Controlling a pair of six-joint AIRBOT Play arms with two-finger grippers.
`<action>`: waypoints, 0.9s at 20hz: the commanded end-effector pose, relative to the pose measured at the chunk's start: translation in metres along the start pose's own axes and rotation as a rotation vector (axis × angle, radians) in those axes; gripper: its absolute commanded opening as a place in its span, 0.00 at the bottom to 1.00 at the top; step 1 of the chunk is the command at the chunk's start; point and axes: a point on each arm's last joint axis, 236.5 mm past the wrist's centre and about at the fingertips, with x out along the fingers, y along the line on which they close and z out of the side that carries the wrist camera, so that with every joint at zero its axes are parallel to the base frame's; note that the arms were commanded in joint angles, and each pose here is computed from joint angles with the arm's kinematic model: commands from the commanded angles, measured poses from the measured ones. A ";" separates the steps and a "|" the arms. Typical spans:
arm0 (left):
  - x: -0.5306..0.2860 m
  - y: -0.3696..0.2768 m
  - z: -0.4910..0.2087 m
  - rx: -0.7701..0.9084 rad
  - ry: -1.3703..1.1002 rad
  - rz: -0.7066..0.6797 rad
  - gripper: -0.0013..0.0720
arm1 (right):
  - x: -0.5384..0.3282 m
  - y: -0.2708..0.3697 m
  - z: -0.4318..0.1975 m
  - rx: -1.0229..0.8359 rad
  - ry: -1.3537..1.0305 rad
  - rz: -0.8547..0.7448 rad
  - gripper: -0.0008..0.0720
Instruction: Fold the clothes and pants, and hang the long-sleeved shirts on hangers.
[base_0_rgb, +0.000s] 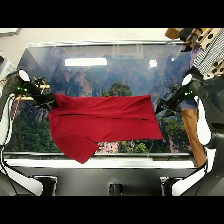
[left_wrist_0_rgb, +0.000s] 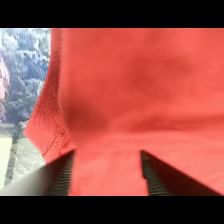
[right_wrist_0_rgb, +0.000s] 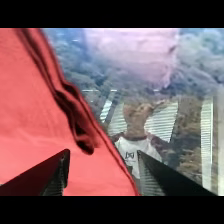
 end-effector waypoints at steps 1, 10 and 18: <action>-0.034 0.006 -0.002 -0.021 -0.056 -0.009 0.75 | -0.027 0.009 0.003 -0.113 -0.096 0.000 0.69; -0.035 0.057 -0.143 -0.415 -0.094 -0.305 0.75 | -0.084 -0.049 -0.049 0.056 -0.352 0.237 0.66; 0.043 0.014 -0.231 -0.512 0.039 -0.425 0.75 | -0.066 -0.031 -0.077 0.083 -0.362 0.300 0.66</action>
